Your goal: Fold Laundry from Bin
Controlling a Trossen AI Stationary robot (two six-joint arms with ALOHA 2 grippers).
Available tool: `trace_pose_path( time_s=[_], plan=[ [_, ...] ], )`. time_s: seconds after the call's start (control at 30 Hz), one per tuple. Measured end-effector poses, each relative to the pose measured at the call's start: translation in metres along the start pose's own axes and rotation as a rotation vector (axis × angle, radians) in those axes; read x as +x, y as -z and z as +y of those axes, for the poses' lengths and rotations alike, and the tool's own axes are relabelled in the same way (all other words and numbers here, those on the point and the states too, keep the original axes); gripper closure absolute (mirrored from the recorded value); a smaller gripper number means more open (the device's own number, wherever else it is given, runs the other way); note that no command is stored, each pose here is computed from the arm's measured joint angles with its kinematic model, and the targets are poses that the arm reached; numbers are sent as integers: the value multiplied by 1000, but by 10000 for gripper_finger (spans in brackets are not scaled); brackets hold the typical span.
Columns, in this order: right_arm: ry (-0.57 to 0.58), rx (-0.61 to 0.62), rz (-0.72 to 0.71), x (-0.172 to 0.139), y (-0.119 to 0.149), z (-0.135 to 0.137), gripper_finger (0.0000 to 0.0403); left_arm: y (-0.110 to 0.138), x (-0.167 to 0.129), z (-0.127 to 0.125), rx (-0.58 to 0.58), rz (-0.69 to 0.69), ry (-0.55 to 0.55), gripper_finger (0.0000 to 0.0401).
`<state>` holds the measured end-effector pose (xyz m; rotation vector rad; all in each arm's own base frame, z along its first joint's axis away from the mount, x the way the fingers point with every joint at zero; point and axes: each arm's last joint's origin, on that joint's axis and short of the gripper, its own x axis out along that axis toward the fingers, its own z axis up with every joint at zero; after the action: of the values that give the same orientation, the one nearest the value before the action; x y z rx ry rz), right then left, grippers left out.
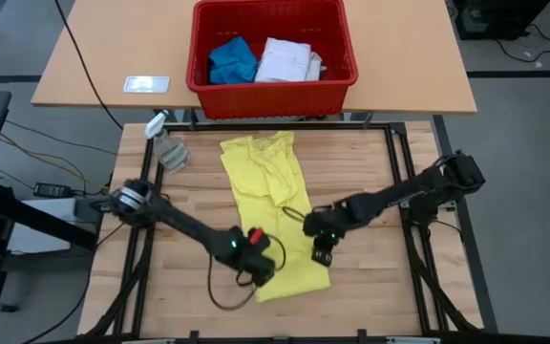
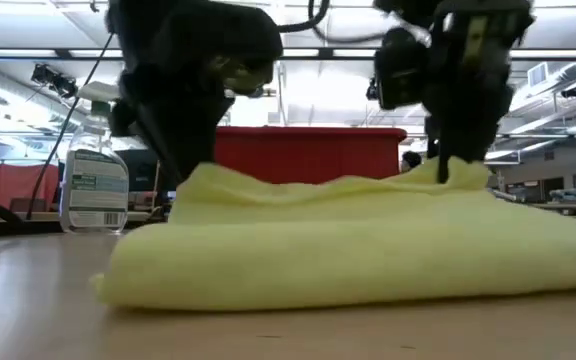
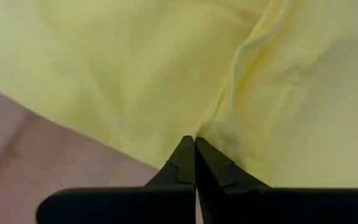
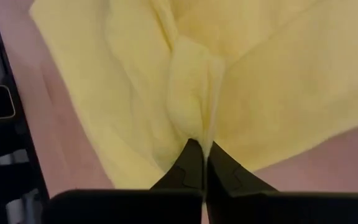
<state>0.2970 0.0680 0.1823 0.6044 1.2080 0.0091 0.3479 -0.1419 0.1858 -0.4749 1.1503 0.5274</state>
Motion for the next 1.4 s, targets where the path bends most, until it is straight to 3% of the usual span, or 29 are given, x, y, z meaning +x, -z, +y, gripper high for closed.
trace_pose_path(
  time_s=[0.3, 0.5, 0.73, 0.9, 1.07, 1.23, 1.4],
  plan=[
    [-17, 30, -74, -13, -34, -46, 396, -26, 5, 68, -58, -57, 114, 401],
    [38, 139, -86, -15, -36, -82, 337, -21, 34, 94, -109, 21, 202, 373],
    [42, 185, -96, -17, -37, -92, 263, -26, 15, 100, -108, -42, 203, 297],
    [47, 208, -127, -21, -38, -90, 254, -34, -13, 108, -90, -142, 236, 272],
    [-47, 144, -84, -24, -29, -70, 257, -20, -29, 88, 124, -195, 327, 270],
    [-114, 64, -15, -14, -16, -45, 257, 1, -14, 62, 247, -224, 478, 283],
    [-70, 18, -61, -5, -14, -35, 257, 8, 13, 64, 216, -186, 439, 285]
  ],
)
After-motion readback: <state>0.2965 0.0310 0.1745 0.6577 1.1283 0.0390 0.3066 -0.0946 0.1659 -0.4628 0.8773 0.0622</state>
